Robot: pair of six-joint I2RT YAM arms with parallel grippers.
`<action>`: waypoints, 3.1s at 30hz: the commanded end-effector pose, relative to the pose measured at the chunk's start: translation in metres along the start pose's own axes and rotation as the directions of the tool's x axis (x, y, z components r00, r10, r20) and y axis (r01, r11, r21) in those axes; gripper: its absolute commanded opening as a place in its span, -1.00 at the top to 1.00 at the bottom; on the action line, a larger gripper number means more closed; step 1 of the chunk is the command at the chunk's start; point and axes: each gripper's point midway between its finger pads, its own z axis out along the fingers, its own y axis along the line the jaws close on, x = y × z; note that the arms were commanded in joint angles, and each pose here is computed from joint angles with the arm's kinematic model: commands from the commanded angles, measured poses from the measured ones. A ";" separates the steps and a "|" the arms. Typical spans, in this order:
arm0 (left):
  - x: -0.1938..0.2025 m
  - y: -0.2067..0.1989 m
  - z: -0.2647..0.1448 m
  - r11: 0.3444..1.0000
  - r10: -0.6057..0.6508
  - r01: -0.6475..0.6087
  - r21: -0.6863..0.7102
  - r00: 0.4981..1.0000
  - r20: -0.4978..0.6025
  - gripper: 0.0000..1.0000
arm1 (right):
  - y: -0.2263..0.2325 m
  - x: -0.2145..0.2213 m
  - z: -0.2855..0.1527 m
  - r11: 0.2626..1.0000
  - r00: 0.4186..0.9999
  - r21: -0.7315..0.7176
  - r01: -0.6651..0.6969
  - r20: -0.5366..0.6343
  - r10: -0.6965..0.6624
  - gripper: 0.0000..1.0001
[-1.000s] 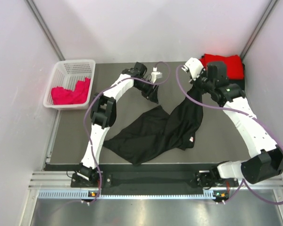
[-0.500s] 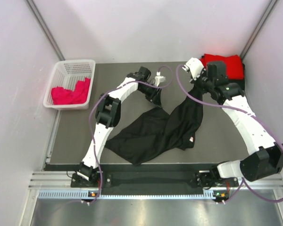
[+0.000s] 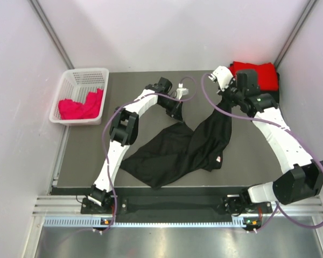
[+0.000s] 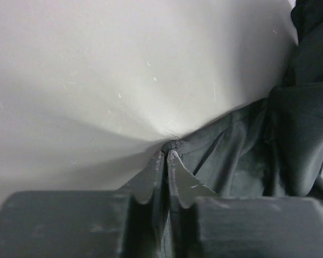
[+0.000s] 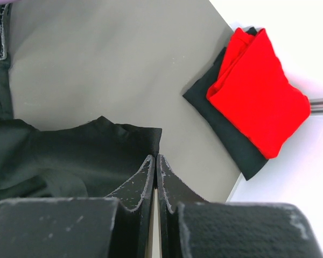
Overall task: Fold and stack the t-shirts
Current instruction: Flatten the tshirt out
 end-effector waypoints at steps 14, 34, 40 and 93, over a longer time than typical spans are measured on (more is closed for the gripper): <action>-0.089 -0.054 -0.179 0.953 0.231 -0.170 -0.249 0.942 0.242 1.00 | -0.062 -0.026 0.027 0.986 0.991 0.108 -0.128 0.044 0.123 1.00; -0.097 -0.270 -0.412 0.709 0.634 -0.257 -0.657 0.640 0.435 1.00 | -0.117 -0.142 -0.158 0.946 0.890 0.312 -0.090 0.451 -0.064 1.00; -0.075 -0.335 -0.445 0.620 0.729 -0.257 -0.741 0.539 0.423 1.00 | -0.097 -0.149 -0.236 0.946 0.825 0.304 -0.112 0.559 -0.082 1.00; -0.015 0.081 -0.316 0.563 0.328 -0.096 -0.821 0.938 0.115 1.00 | -0.090 -0.038 0.174 0.971 0.974 0.174 0.166 0.122 -0.189 1.00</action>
